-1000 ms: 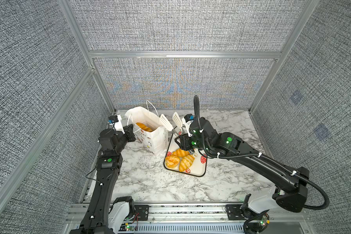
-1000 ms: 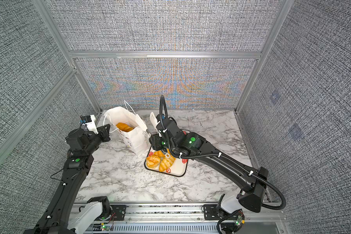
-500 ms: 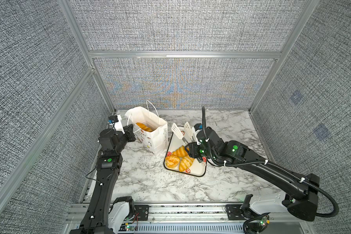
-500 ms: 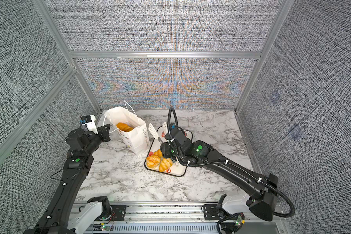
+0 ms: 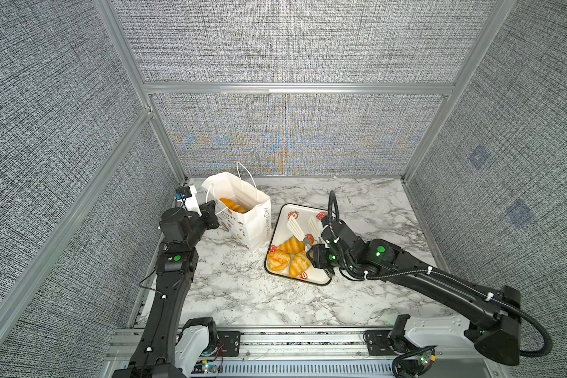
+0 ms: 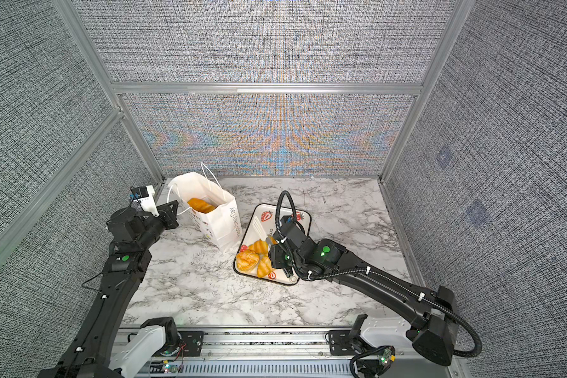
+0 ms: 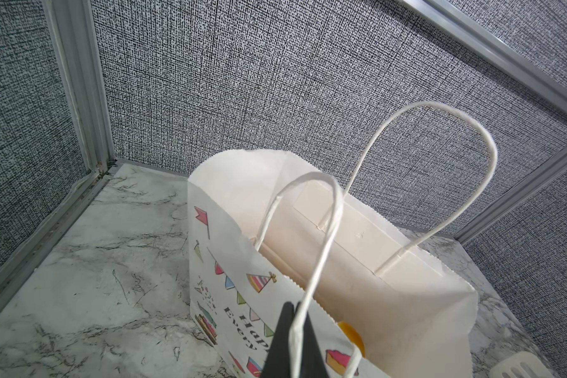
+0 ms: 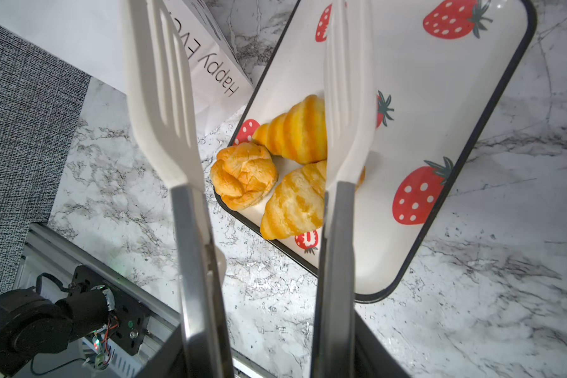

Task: Pack bread into a paper bag
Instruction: Pick up the bread from the tray.

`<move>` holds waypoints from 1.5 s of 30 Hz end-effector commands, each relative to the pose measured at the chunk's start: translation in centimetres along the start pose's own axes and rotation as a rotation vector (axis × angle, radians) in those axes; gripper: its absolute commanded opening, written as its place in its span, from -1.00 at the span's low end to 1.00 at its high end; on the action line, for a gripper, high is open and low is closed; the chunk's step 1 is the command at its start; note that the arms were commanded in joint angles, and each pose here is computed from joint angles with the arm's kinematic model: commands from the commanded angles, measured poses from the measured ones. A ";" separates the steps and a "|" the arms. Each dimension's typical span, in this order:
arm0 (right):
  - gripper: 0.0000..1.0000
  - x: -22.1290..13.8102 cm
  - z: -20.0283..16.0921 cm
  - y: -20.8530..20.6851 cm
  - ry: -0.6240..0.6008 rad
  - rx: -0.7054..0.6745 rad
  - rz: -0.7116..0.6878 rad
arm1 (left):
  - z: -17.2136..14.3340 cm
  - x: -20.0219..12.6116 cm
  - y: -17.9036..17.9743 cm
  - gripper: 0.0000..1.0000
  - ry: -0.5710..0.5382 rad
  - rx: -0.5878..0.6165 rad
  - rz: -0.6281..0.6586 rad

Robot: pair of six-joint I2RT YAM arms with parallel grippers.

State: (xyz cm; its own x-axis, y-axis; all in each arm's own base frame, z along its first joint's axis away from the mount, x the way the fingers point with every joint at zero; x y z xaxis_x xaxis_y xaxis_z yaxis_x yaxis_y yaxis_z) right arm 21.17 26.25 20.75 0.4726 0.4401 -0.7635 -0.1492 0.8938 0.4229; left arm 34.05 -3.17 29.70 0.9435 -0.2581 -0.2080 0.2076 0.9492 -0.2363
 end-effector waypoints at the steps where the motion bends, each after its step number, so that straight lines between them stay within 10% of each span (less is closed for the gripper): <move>1: 0.10 0.2 -0.7 0.3 0.026 0.049 0.030 | 0.5 0.0 -0.2 -1.00 -0.024 0.010 -0.013; 45: 0.10 3.1 -8.3 -3.8 0.234 0.207 0.035 | 0.3 0.3 -0.3 -1.00 -0.013 0.001 -0.026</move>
State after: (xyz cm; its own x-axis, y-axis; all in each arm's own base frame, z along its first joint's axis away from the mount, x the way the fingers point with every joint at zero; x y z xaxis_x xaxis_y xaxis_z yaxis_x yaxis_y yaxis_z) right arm 15.89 24.58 12.42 0.2476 0.4806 -0.8412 0.0179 0.8658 0.5000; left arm 34.25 -3.21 29.34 0.9402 -0.2615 -0.2180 0.2078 0.9480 -0.2410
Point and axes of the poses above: each gripper's point midway between its finger pads, its own x axis out along the fingers, its own y axis along the line the jaws close on, z = x × y, the point moved 1 cm from there along -x, back along the fingers, and after that the axes turned 8 degrees about x, right-handed, at the moved point
